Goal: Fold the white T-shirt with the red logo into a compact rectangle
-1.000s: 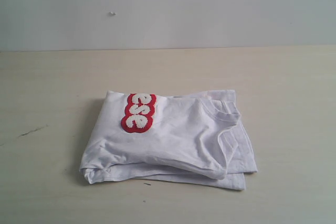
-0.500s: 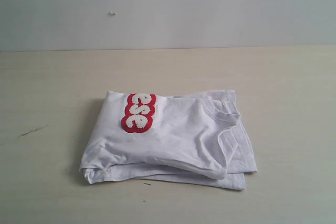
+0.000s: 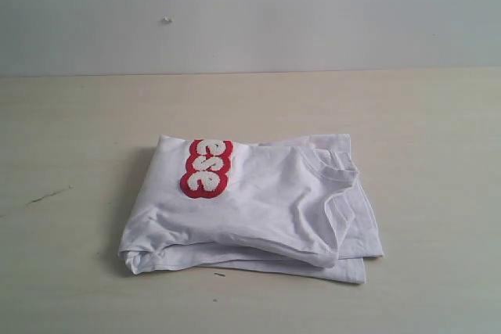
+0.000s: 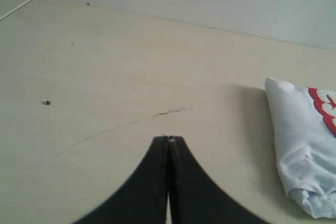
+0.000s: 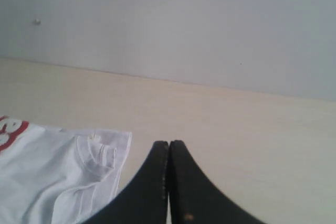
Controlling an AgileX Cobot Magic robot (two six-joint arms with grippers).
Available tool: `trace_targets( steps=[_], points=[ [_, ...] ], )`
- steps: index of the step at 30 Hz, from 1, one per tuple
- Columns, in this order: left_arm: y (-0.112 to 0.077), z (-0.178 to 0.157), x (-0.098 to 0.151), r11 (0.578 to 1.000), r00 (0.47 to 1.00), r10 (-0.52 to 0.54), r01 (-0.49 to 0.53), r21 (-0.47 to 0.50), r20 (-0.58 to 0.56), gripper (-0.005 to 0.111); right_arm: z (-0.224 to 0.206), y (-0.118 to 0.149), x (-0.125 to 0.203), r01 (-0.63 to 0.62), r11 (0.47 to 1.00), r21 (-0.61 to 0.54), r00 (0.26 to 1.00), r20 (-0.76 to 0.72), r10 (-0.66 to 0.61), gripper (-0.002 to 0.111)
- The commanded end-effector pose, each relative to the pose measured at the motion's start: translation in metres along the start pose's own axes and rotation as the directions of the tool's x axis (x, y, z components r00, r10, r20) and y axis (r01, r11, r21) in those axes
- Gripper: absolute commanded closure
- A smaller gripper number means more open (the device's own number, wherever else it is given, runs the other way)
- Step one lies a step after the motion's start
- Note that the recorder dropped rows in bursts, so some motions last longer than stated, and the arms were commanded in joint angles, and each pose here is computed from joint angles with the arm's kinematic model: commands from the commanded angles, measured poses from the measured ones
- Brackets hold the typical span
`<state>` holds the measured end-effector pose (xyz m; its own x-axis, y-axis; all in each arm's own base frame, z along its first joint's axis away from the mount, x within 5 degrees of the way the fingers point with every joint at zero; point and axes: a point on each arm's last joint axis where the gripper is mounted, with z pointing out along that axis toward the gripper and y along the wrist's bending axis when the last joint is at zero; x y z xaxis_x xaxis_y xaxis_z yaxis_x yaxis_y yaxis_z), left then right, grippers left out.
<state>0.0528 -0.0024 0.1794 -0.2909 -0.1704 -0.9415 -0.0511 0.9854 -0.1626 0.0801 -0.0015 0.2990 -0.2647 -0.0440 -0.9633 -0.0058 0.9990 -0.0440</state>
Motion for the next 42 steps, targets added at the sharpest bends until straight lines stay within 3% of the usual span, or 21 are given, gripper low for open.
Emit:
trace_targets(
  steps=[1, 10, 23, 34, 42],
  points=[
    [0.0, 0.0, 0.0, 1.0, 1.0, -0.002, 0.002, 0.009, 0.007, 0.107, -0.005, -0.003, 0.019, -0.089, 0.995, 0.048, 0.991, 0.105, 0.083, 0.108],
    [0.0, 0.0, 0.0, 1.0, 1.0, -0.002, 0.002, 0.009, 0.007, 0.107, -0.011, -0.008, 0.049, -0.138, 0.979, 0.15, 0.98, 0.165, 0.113, 0.108],
    [0.0, 0.0, 0.0, 1.0, 1.0, -0.002, 0.002, 0.009, 0.007, 0.107, -0.002, -0.007, 0.076, -0.149, 0.977, 0.15, 0.986, 0.102, 0.134, 0.108],
    [0.0, 0.0, 0.0, 1.0, 1.0, -0.004, 0.004, 0.009, 0.007, 0.107, 0.012, 0.001, 0.112, -0.191, 0.978, 0.085, 0.981, 0.037, 0.188, 0.108],
    [0.0, 0.0, 0.0, 1.0, 1.0, -0.004, 0.004, 0.009, 0.007, 0.107, 0.011, 0.001, 0.111, -0.134, 0.988, 0.078, 0.989, 0.067, 0.129, 0.108]
  ],
)
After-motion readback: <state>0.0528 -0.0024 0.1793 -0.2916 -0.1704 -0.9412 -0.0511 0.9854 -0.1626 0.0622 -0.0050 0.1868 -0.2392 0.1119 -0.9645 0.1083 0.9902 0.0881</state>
